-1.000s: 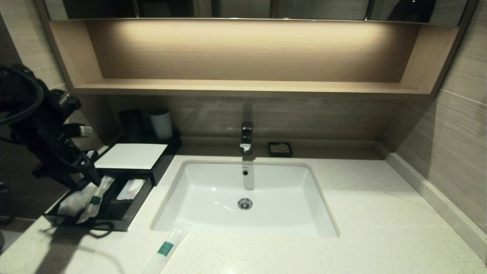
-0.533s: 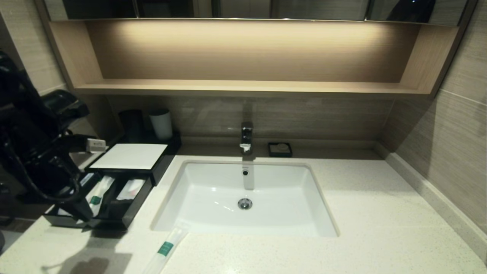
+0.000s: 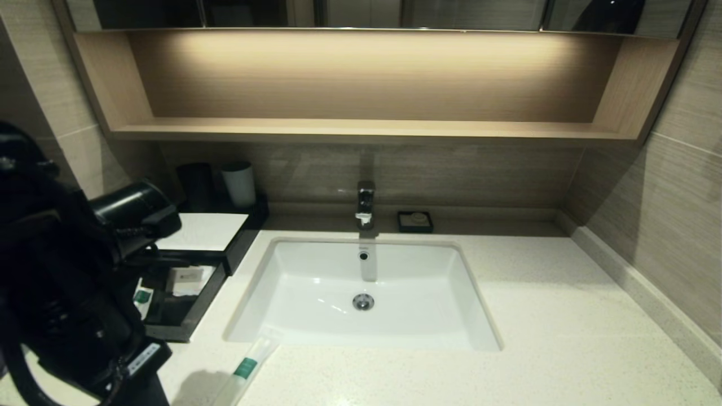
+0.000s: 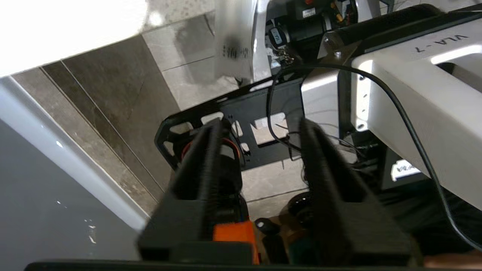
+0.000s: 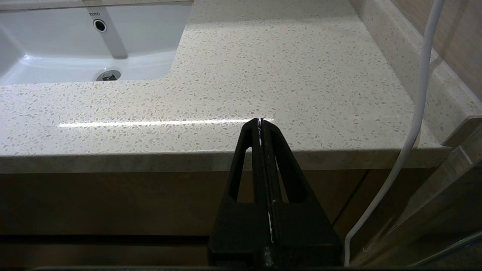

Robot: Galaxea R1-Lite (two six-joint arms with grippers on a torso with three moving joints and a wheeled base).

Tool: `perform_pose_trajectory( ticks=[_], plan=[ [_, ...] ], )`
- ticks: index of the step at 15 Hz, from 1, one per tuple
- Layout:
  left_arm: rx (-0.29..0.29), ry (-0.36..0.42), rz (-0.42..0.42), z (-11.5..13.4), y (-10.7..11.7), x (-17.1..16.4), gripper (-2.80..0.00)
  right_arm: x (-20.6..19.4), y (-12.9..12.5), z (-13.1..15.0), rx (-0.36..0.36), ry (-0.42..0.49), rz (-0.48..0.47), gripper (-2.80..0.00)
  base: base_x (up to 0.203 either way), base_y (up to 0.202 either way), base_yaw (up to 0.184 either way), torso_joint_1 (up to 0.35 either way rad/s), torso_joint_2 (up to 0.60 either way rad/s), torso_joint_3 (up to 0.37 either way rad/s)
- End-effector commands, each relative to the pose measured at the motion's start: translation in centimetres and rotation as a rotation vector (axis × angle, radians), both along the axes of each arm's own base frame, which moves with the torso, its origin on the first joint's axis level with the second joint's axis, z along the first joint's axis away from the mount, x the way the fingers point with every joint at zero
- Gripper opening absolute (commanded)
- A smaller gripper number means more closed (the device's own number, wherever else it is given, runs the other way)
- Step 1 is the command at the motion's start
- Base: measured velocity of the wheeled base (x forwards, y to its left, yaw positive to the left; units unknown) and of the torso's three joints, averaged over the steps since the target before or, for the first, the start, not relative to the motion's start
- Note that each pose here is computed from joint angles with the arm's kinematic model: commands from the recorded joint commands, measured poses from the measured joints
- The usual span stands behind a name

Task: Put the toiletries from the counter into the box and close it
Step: Pick up the bathroom toiletry

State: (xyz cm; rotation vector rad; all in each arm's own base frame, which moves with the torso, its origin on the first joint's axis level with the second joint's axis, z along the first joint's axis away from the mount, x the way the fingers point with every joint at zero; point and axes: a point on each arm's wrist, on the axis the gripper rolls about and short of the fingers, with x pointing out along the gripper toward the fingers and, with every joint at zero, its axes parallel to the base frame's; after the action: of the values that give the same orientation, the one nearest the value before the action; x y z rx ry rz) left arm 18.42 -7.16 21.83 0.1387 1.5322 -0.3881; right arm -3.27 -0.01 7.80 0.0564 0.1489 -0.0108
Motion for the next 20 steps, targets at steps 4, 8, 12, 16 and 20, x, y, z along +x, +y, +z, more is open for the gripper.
perform_pose_trajectory(
  ticks=[4,8,12,16,20],
  plan=[
    [0.061,0.045,-0.020,-4.7,-0.5,1.0,0.00,0.0,0.0,0.0,0.000,0.003,0.000,-2.80,0.000,0.000,0.000,0.000,0.00,0.000],
    [0.070,0.053,-0.017,-6.7,-0.7,1.6,0.00,0.0,0.0,0.0,0.000,0.003,0.000,-2.80,0.000,0.000,0.000,0.000,0.00,0.000],
    [0.065,0.058,-0.018,-7.9,-0.8,1.7,0.00,0.0,0.0,0.0,0.000,0.004,-0.001,-2.80,0.000,0.000,0.000,0.000,0.00,0.000],
    [0.063,0.053,-0.022,-9.1,-1.0,2.1,0.00,0.0,0.0,0.0,0.000,0.003,-0.001,-2.80,0.000,0.000,0.000,0.000,0.00,0.000],
    [0.070,0.084,-0.021,-10.1,-1.3,2.7,0.00,0.0,0.0,0.0,0.000,0.003,0.000,-2.80,0.000,0.000,0.000,0.000,0.00,0.000]
  ],
)
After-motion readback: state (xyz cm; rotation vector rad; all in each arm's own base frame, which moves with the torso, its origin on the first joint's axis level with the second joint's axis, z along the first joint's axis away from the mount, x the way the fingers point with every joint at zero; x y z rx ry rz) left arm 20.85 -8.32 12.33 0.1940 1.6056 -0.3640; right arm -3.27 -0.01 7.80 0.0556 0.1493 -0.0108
